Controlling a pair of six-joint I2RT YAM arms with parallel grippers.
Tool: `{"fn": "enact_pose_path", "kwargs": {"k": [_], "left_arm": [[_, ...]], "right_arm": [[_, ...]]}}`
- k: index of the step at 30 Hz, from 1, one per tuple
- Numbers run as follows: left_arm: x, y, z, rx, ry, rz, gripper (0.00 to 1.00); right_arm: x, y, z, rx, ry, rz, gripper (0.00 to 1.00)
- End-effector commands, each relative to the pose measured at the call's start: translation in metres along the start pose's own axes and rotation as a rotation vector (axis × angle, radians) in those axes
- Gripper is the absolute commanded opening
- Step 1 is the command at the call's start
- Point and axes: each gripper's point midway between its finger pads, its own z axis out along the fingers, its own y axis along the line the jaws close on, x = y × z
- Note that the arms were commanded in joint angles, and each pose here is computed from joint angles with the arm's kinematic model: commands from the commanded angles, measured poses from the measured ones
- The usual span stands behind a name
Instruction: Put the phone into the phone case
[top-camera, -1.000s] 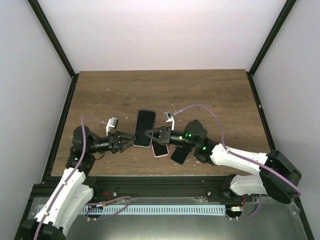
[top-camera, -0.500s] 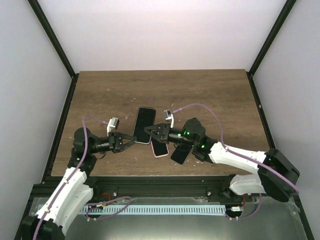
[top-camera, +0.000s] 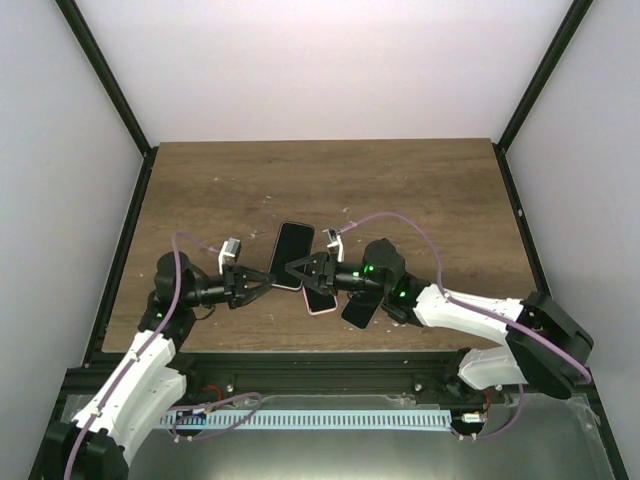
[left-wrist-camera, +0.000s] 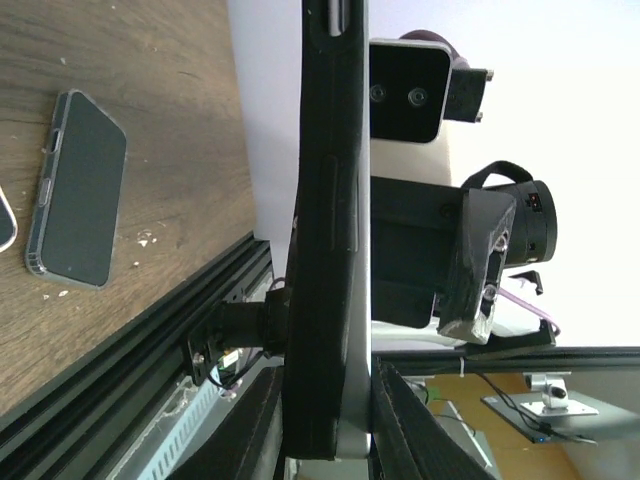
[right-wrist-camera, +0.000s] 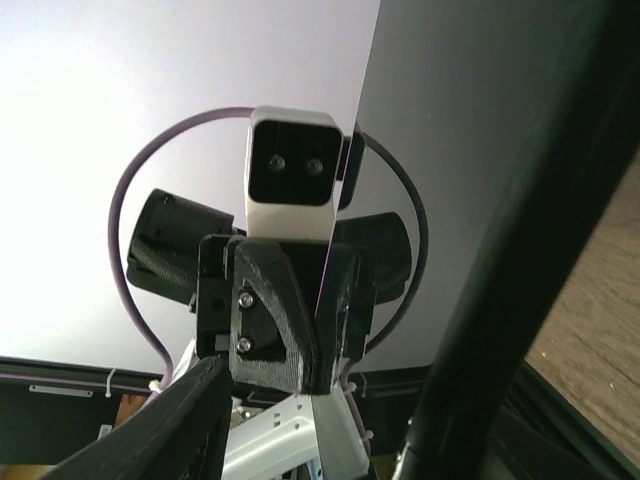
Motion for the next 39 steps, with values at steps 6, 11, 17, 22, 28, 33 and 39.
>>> {"fn": "enact_pose_path", "kwargs": {"k": [6,11,17,22,28,33,39], "left_arm": [[-0.017,-0.014,-0.001,-0.005,-0.075,0.092,0.0],[-0.018,-0.016,-0.001,0.001,-0.083,0.082,0.0],[-0.018,-0.011,-0.001,-0.017,-0.08,0.071,0.0],[-0.011,-0.019,-0.002,0.02,-0.061,0.061,0.16],[-0.008,-0.022,-0.004,0.022,-0.07,0.078,0.23],[-0.01,-0.01,-0.001,-0.004,-0.063,0.054,0.0],[-0.015,-0.006,0.0,-0.046,-0.067,0.071,0.0]], "right_arm": [[0.023,0.008,-0.004,-0.056,0.09,-0.015,0.52],[0.027,0.01,-0.004,-0.072,0.105,-0.013,0.56],[0.027,0.015,-0.007,-0.1,0.099,-0.025,0.21],[0.025,0.024,-0.01,-0.13,0.084,-0.028,0.1],[0.027,0.031,-0.01,-0.15,0.094,-0.035,0.07],[0.028,0.03,-0.009,-0.151,0.105,-0.042,0.07],[0.027,0.018,-0.009,-0.096,0.092,-0.065,0.05]]}}
